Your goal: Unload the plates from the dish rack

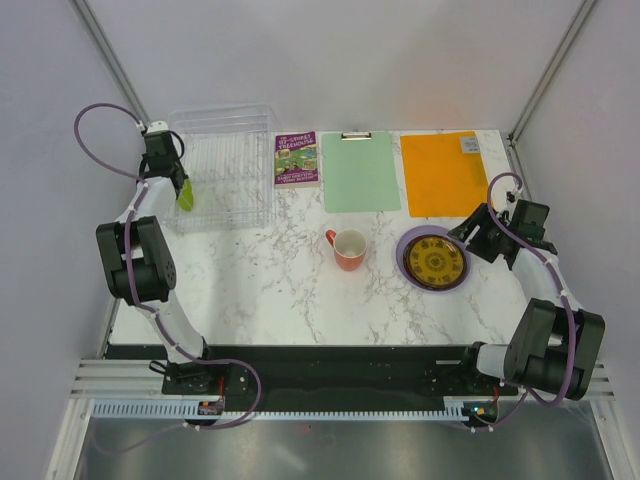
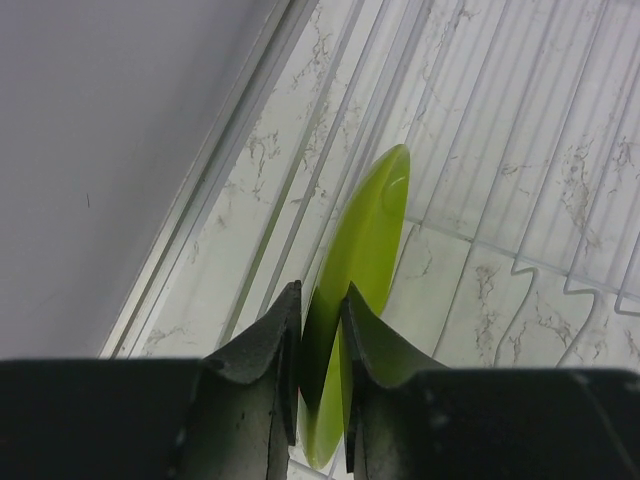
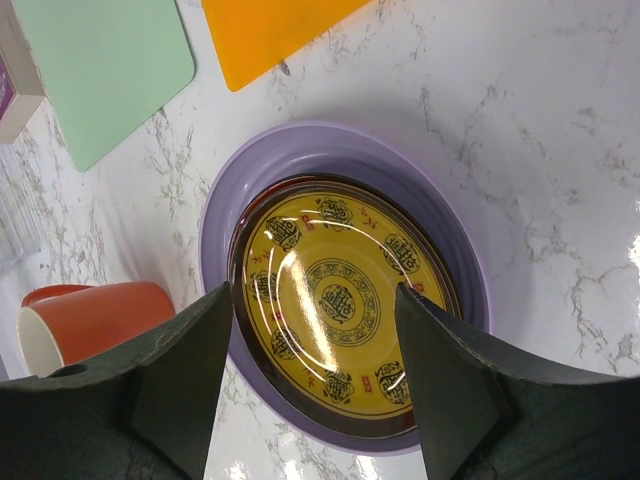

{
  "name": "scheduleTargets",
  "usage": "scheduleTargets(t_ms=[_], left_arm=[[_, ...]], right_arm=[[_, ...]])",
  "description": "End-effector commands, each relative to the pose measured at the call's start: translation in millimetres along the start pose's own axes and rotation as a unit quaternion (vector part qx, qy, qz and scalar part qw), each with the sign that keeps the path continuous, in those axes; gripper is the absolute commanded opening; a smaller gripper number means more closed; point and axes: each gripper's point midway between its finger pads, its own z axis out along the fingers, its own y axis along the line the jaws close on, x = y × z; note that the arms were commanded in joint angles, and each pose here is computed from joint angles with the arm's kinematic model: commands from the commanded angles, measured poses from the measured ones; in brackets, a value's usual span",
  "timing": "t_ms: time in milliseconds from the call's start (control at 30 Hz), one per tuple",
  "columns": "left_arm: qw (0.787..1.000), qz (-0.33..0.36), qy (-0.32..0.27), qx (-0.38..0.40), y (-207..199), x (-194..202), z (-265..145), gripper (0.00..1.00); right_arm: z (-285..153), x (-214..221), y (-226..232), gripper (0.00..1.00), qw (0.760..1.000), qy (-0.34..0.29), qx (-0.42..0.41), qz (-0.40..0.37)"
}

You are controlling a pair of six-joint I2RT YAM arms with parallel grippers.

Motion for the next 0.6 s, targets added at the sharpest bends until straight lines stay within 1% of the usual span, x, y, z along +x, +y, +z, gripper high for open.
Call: scheduleTargets(t_ms=[0, 167, 200, 300, 433, 467, 533, 567], left_arm=[[0.995, -0.001, -0.096, 0.007, 3, -78, -34, 0.02], [0.993, 0.000, -0.116, -0.007, 10, -93, -53, 0.02], [0.993, 0.015, -0.117, -0.008, 12, -94, -55, 0.02], [0.991, 0.027, -0.130, -0.009, 10, -103, -67, 0.02], [0.986, 0.059, -0.154, -0.019, 6, -120, -95, 0.02], [0.984, 0.064, -0.163, -0.014, 1, -126, -110, 0.02], [0.982, 0.074, -0.174, -0.020, -1, -131, -126, 0.02], [0.979, 0.074, -0.188, -0.009, -7, -137, -143, 0.02]], right_arm=[[0, -4, 6, 0.73, 1.000, -0.009, -0.017, -0.019], [0, -2, 6, 0.73, 1.000, -0.005, -0.019, -0.018], [1, -1, 6, 0.73, 1.000, -0.004, -0.019, -0.017], [0, -2, 7, 0.73, 1.000, -0.006, -0.020, -0.018], [-1, -2, 8, 0.73, 1.000, -0.005, -0.022, -0.017], [-2, -2, 9, 0.74, 1.000, -0.008, -0.023, -0.018], [-5, -3, 10, 0.73, 1.000, -0.010, -0.022, -0.018], [-9, -5, 14, 0.73, 0.999, -0.016, -0.025, -0.022]])
